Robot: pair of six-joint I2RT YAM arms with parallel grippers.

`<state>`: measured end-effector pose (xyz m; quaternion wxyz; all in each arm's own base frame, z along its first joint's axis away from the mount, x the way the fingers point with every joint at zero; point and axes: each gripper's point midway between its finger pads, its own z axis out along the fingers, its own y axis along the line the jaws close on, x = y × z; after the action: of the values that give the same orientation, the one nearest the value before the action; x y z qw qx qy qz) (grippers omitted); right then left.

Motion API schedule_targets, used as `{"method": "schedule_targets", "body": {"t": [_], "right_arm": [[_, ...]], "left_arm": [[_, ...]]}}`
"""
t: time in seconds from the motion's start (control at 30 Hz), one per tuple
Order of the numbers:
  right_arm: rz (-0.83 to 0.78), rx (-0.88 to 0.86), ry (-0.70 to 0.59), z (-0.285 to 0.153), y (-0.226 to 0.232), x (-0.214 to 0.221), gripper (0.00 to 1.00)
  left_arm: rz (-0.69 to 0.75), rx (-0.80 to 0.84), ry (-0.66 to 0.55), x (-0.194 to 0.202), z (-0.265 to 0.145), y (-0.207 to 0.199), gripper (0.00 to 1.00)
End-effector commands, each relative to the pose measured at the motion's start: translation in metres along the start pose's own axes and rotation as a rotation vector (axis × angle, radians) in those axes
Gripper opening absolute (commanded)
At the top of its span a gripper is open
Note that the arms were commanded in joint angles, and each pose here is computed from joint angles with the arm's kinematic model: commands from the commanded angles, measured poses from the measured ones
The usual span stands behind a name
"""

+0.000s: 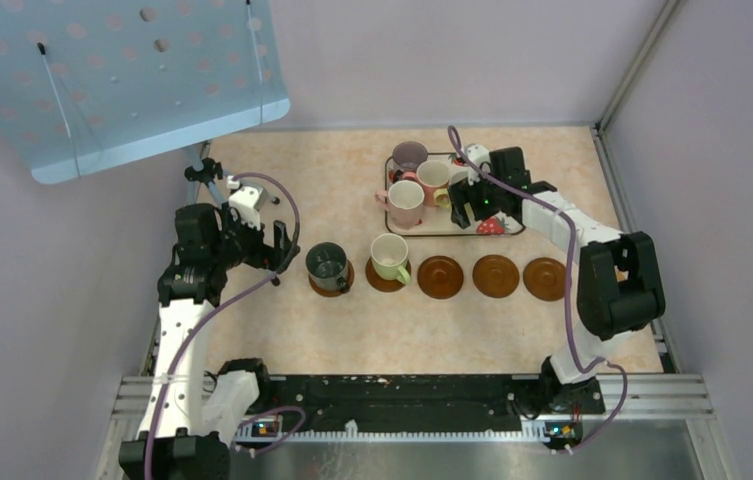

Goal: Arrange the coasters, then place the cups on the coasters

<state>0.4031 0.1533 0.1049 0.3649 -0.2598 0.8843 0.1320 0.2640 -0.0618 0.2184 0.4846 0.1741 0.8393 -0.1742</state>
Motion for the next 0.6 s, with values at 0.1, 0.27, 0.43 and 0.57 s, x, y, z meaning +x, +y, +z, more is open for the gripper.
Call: {"method": "schedule_targets", "body": {"t": [0.1,0.27,0.43,0.57], "right_arm": [[-0.099,0.008,-0.089,0.004,-0.016,-0.035,0.8],[-0.119,0.012,-0.097,0.008,-0.026,-0.042,0.8],[-0.133,0.002,-0.113,0.011,-0.033,-0.053,0.81],[-0.151,-0.017,-0.117,0.013,-0.036,-0.06,0.81]], "left_arm": [[0.05,-0.017,-0.058,-0.023,-0.007,0.003,0.99],[0.051,-0.014,-0.055,-0.022,-0.006,0.003,0.99],[0.047,-0.007,-0.053,-0.022,-0.004,0.002,0.99],[0.047,-0.002,-0.051,-0.021,-0.003,0.002,0.99]]}}
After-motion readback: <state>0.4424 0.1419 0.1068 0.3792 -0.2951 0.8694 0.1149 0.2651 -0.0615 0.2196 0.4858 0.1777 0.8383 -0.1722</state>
